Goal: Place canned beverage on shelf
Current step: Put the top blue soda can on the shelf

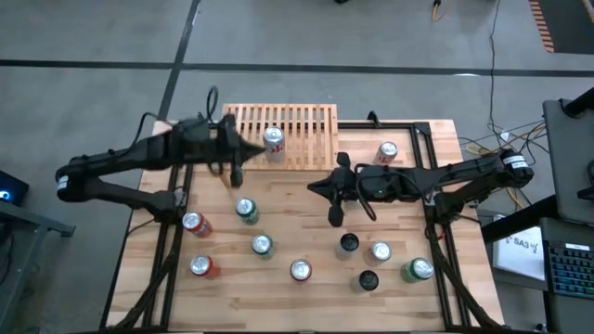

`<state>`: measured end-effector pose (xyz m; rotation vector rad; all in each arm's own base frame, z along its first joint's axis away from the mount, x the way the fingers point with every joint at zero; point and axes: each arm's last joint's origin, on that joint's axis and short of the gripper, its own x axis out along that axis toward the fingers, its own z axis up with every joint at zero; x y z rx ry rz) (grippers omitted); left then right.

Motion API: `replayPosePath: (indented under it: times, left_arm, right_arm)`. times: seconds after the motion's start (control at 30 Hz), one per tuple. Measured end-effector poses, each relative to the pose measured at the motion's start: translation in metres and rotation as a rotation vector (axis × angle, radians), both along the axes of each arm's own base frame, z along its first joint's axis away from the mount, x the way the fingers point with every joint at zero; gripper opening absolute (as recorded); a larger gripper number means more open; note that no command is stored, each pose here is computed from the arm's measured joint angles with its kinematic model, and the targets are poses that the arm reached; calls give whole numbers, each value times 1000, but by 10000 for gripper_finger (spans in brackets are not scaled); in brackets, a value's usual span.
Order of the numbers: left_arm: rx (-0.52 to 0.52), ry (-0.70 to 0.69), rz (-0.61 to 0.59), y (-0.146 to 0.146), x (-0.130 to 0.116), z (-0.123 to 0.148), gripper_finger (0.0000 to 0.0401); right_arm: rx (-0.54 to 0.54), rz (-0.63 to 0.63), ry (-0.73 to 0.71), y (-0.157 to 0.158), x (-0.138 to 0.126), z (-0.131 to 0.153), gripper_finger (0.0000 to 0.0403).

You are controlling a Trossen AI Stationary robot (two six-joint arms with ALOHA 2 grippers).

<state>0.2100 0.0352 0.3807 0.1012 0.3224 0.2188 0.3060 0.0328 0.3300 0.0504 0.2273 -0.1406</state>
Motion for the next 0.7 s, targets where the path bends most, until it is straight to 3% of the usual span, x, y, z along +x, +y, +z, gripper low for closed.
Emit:
replayPosePath:
  times: [0.23,0.4,0.7]
  left_arm:
    - [25,-9,-53,-57,-10,-14,0]
    - [39,-94,-187,-95,-19,-27,0]
    - [81,-177,-366,-128,-36,-62,0]
  right_arm:
    - [15,62,-41,20,-2,18,9]
    - [84,77,-66,28,-3,26,9]
    - [226,75,-132,38,2,33,9]
